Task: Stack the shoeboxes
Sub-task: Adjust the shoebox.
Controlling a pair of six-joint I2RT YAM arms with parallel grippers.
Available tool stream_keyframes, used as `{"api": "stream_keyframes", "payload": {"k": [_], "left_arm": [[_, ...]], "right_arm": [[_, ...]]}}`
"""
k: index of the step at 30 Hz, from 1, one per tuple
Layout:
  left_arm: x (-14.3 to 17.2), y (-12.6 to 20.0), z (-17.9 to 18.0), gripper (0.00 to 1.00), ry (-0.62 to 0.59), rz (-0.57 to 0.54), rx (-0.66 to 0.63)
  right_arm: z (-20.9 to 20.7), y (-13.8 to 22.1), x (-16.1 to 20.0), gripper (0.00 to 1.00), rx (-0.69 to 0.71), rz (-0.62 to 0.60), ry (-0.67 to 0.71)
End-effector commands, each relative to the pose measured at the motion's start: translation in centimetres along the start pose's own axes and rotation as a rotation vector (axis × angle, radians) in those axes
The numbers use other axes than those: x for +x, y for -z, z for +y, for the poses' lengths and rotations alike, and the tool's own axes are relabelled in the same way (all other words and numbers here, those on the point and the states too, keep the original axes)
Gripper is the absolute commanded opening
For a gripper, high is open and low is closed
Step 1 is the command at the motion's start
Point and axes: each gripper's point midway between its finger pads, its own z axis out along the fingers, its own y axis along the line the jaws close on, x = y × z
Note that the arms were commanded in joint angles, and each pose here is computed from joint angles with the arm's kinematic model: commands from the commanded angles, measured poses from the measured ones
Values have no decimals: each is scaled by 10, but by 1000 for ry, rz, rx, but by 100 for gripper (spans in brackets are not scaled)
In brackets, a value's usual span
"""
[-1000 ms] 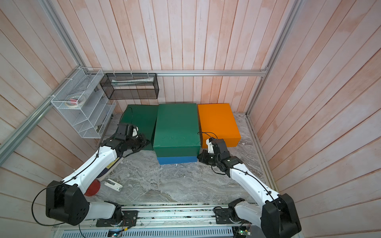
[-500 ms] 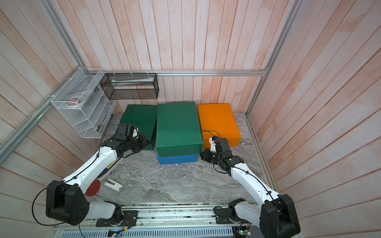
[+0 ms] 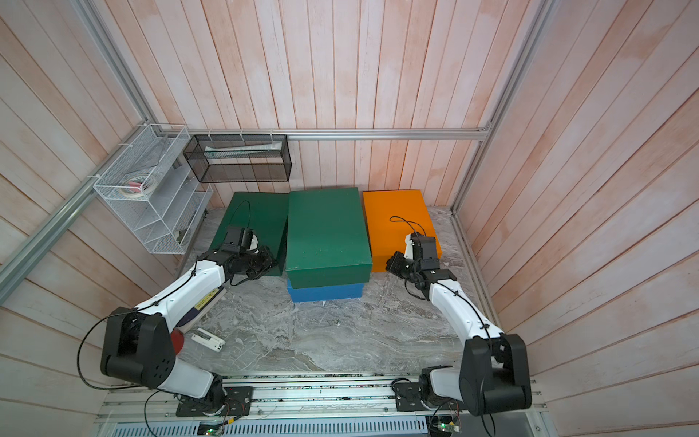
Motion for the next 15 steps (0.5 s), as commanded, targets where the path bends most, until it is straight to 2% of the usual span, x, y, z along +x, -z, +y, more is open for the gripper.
{"api": "stream_keyframes", "payload": {"k": [1, 7, 15], "left_arm": [[-24, -3, -15, 12, -30, -45, 45], [-33, -22, -14, 12, -14, -25, 47], [-31, -41, -14, 12, -1, 14, 66]], "right_arm": [[15, -18, -33, 0, -58, -35, 69], [29, -51, -51, 0, -132, 6, 72], [45, -75, -43, 0, -186, 50, 86]]}}
